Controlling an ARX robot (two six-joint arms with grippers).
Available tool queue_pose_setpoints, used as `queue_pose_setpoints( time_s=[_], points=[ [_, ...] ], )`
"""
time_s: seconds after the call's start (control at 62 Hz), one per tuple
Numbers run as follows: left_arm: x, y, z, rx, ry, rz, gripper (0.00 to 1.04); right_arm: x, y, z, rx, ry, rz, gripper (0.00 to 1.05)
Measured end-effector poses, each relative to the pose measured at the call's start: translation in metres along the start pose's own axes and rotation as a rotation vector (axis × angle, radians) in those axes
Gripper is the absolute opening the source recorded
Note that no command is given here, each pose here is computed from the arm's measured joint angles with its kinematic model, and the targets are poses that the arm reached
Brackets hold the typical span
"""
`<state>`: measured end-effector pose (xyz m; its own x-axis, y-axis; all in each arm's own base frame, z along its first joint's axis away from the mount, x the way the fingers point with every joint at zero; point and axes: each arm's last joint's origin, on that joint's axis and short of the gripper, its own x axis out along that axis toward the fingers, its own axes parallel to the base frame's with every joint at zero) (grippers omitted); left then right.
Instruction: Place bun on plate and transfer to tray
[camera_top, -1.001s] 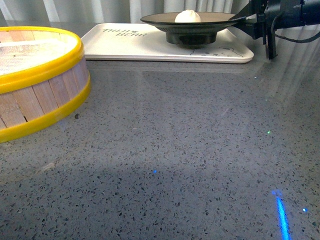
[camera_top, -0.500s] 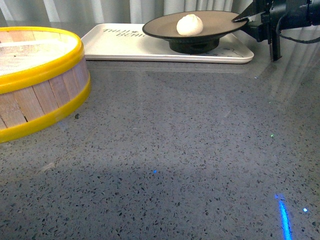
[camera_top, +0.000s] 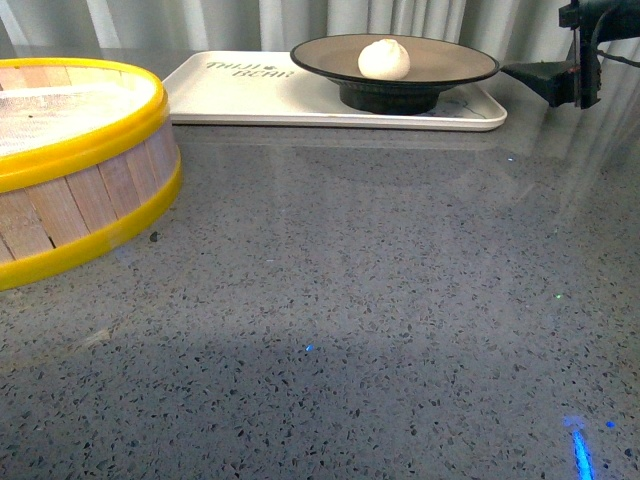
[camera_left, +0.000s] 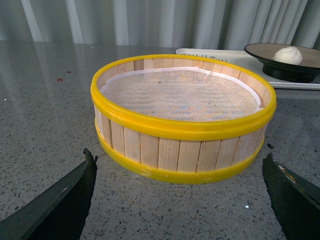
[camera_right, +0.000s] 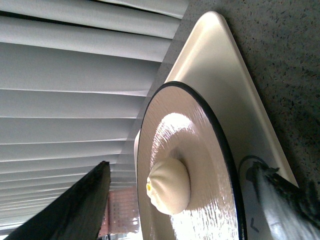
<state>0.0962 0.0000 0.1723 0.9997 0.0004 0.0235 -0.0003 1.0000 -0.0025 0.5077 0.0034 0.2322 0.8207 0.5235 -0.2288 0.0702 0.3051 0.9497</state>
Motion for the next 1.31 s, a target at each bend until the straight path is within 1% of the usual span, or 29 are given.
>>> queue_pose_setpoints(
  time_s=[0.016, 0.048, 0.113, 0.323, 0.452, 0.565, 0.71, 0.742, 0.759, 0.855, 0.936, 0.968, 0.985, 1.017, 1.081, 1.098, 1.13, 1.162, 1.227, 1.275, 1.307],
  points=[
    [0.000, 0.000, 0.000, 0.000, 0.000, 0.000, 0.98, -0.002, 0.000, 0.000, 0.001, -0.001, -0.001, 0.96],
    [0.000, 0.000, 0.000, 0.000, 0.000, 0.000, 0.98, -0.006, 0.001, 0.000, 0.002, -0.005, -0.003, 0.98],
    [0.000, 0.000, 0.000, 0.000, 0.000, 0.000, 0.98, -0.014, 0.003, -0.001, -0.001, -0.013, 0.001, 0.96],
    [0.000, 0.000, 0.000, 0.000, 0.000, 0.000, 0.98, -0.050, 0.014, 0.003, -0.021, -0.070, 0.025, 0.96],
    [0.000, 0.000, 0.000, 0.000, 0.000, 0.000, 0.98, -0.083, 0.026, 0.014, -0.064, -0.179, -0.012, 0.96],
    [0.000, 0.000, 0.000, 0.000, 0.000, 0.000, 0.98, -0.116, 0.035, 0.021, -0.163, -0.321, -0.078, 0.96],
    [0.000, 0.000, 0.000, 0.000, 0.000, 0.000, 0.98, -0.162, 0.048, 0.022, -0.424, -0.534, -0.187, 0.96],
    [0.000, 0.000, 0.000, 0.000, 0.000, 0.000, 0.98, -0.173, 0.050, 0.020, -0.516, -0.583, -0.218, 0.96],
    [0.000, 0.000, 0.000, 0.000, 0.000, 0.000, 0.98, -0.174, 0.050, 0.019, -0.529, -0.591, -0.223, 0.96],
    [0.000, 0.000, 0.000, 0.000, 0.000, 0.000, 0.98, -0.204, 0.051, 0.007, -0.775, -0.729, -0.310, 0.96],
    [0.000, 0.000, 0.000, 0.000, 0.000, 0.000, 0.98, -0.224, 0.046, -0.008, -0.994, -0.778, -0.370, 0.96],
    [0.000, 0.000, 0.000, 0.000, 0.000, 0.000, 0.98, -0.231, 0.043, -0.014, -1.062, -0.791, -0.394, 0.96],
    [0.000, 0.000, 0.000, 0.000, 0.000, 0.000, 0.98, -0.233, 0.041, -0.015, -1.074, -0.798, -0.398, 0.96],
    [0.000, 0.000, 0.000, 0.000, 0.000, 0.000, 0.98, -0.242, 0.036, -0.024, -1.165, -0.806, -0.427, 0.96],
    [0.000, 0.000, 0.000, 0.000, 0.000, 0.000, 0.98, -0.252, 0.028, -0.034, -1.241, -0.798, -0.462, 0.96],
    [0.000, 0.000, 0.000, 0.000, 0.000, 0.000, 0.98, -0.256, 0.024, -0.038, -1.256, -0.767, -0.453, 0.94],
    [0.000, 0.000, 0.000, 0.000, 0.000, 0.000, 0.98, -0.262, 0.015, -0.050, -1.256, -0.661, -0.402, 0.86],
    [0.000, 0.000, 0.000, 0.000, 0.000, 0.000, 0.98, -0.267, 0.005, -0.065, -1.252, -0.605, -0.362, 0.79],
    [0.000, 0.000, 0.000, 0.000, 0.000, -0.001, 0.98, -0.275, -0.009, -0.093, -1.247, -0.576, -0.341, 0.67],
    [0.000, 0.000, 0.000, 0.000, 0.000, -0.001, 0.98, -0.280, -0.017, -0.108, -1.247, -0.571, -0.337, 0.60],
    [0.000, 0.000, 0.000, 0.000, 0.000, 0.000, 0.98, -0.283, -0.024, -0.122, -1.248, -0.571, -0.334, 0.52]
  ],
)
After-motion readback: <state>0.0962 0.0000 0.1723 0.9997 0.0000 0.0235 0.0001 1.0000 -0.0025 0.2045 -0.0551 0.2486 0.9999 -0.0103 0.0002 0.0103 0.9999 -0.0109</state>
